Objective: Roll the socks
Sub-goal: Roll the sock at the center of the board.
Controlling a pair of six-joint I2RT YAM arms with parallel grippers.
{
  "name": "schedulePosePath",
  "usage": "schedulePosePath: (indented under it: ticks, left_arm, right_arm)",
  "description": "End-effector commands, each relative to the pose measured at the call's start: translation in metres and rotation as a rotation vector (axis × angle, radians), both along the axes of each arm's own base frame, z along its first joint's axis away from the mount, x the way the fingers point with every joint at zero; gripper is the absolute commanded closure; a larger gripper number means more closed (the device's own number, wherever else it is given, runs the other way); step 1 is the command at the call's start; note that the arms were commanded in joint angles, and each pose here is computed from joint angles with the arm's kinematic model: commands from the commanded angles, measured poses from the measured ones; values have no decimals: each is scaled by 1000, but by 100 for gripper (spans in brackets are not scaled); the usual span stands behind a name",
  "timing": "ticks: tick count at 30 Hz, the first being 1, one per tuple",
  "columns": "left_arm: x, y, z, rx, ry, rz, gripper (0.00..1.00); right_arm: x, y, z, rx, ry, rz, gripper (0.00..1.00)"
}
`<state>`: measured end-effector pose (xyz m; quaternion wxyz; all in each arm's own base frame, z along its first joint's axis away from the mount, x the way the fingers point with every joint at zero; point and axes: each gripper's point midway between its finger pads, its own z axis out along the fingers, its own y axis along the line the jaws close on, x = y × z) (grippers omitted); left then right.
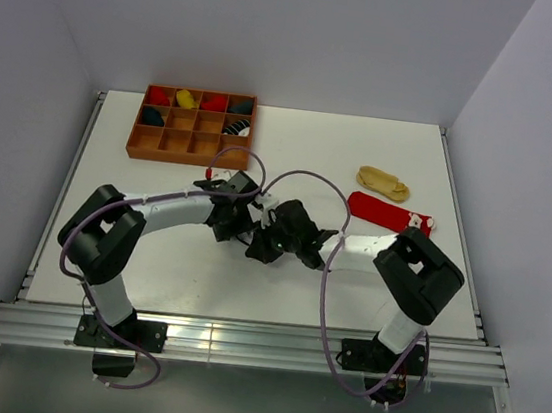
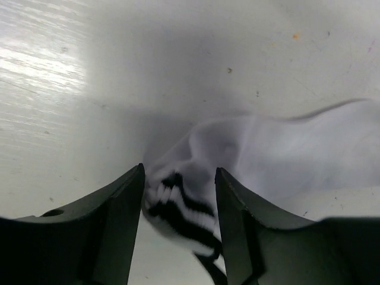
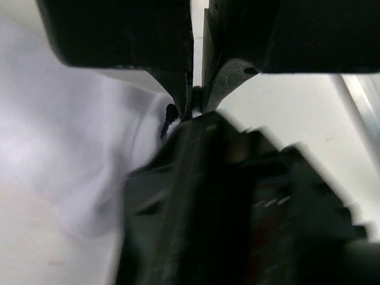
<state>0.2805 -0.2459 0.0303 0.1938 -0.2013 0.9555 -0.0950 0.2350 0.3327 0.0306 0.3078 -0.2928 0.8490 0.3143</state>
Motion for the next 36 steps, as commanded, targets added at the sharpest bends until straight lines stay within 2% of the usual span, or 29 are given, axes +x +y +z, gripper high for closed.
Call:
schedulePosePath:
  ticks: [1, 8, 13, 19, 36]
  left_arm:
    - [9, 7, 33, -54, -100, 79, 43]
    - [12, 19, 53, -142, -195, 195, 35]
    - [8, 23, 58, -178, -219, 204, 35]
    - [-4, 17, 44, -234, -182, 188, 37]
    - [-7, 1, 32, -287, -223, 128, 38]
  right_arm:
    - [-17, 5, 1, 130, 268, 25, 100]
    - [-13, -5, -4, 304, 516, -23, 100]
    - [-10, -11, -17, 288, 584, -72, 100]
    - [-10, -16, -27, 293, 677, -141, 100]
    - [-9, -25, -48, 288, 789, -222, 100]
